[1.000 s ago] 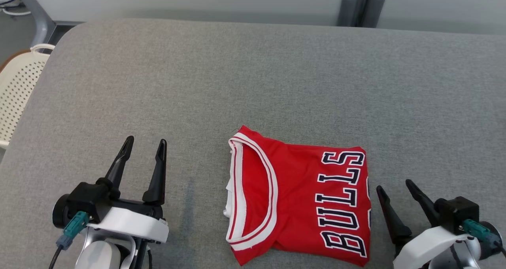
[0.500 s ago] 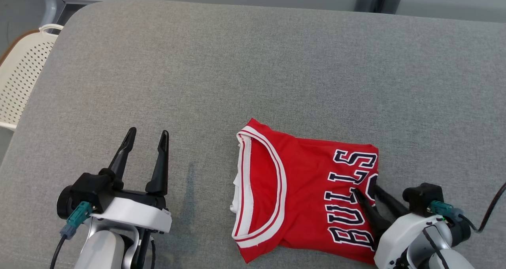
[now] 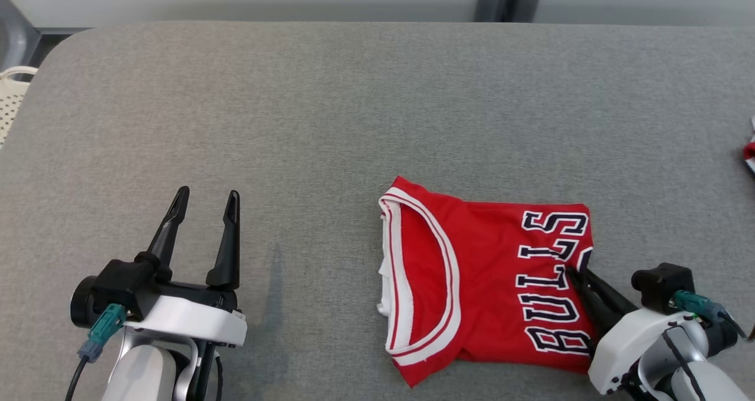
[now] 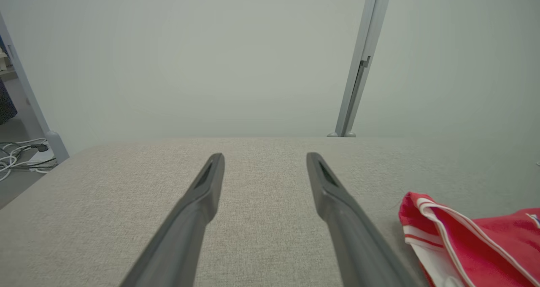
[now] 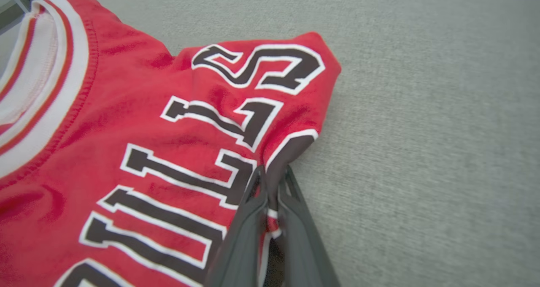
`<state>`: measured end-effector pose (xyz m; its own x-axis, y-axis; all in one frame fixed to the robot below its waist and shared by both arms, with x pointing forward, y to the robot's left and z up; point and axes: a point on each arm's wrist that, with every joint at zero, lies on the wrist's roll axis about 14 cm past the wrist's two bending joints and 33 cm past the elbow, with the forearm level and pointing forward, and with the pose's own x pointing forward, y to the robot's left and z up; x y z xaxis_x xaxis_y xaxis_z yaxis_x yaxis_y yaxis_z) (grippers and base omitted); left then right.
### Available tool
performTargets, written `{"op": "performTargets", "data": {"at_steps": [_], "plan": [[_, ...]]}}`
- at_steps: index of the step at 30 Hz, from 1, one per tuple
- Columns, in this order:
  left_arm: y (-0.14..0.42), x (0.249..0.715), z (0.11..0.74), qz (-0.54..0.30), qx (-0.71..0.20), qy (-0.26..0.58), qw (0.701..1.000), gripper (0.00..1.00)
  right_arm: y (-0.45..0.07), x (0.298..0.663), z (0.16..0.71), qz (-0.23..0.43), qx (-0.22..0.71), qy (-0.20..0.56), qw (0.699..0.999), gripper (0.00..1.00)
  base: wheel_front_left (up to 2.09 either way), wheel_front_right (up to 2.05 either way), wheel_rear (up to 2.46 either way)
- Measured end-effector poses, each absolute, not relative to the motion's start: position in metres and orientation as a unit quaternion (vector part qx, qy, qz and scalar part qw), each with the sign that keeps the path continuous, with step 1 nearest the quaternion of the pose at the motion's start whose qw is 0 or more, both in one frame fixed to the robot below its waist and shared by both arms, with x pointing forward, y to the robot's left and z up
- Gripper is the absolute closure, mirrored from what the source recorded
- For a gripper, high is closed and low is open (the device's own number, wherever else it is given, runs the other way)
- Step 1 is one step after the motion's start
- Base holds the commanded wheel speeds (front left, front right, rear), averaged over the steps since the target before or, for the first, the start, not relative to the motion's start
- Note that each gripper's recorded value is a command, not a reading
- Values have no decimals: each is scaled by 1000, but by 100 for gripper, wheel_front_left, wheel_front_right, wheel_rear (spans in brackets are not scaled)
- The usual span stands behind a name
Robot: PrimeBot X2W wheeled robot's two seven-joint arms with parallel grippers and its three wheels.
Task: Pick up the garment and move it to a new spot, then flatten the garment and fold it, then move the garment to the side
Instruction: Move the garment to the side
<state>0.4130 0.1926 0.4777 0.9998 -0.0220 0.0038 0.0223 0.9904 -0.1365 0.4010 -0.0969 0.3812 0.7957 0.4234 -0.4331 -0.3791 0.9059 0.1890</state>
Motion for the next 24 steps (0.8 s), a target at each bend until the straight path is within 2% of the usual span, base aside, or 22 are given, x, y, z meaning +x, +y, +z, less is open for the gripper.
{"op": "performTargets", "data": {"at_steps": [7, 13, 18, 24], "plan": [[155, 432, 477, -65, -72, -5, 995, 0, -161, 416, 403, 142, 13, 200, 969, 100, 0, 0, 0], [120, 454, 472, -116, -76, -6, 990, 0, -209, 454, 445, 99, -22, 134, 986, 100, 0, 0, 0], [94, 475, 465, -157, -76, -6, 985, 0, -261, 482, 467, 51, -56, 105, 992, 100, 0, 0, 0], [75, 490, 451, -192, -71, 6, 979, 0, -329, 496, 484, -22, -78, 88, 993, 100, 0, 0, 0]]}}
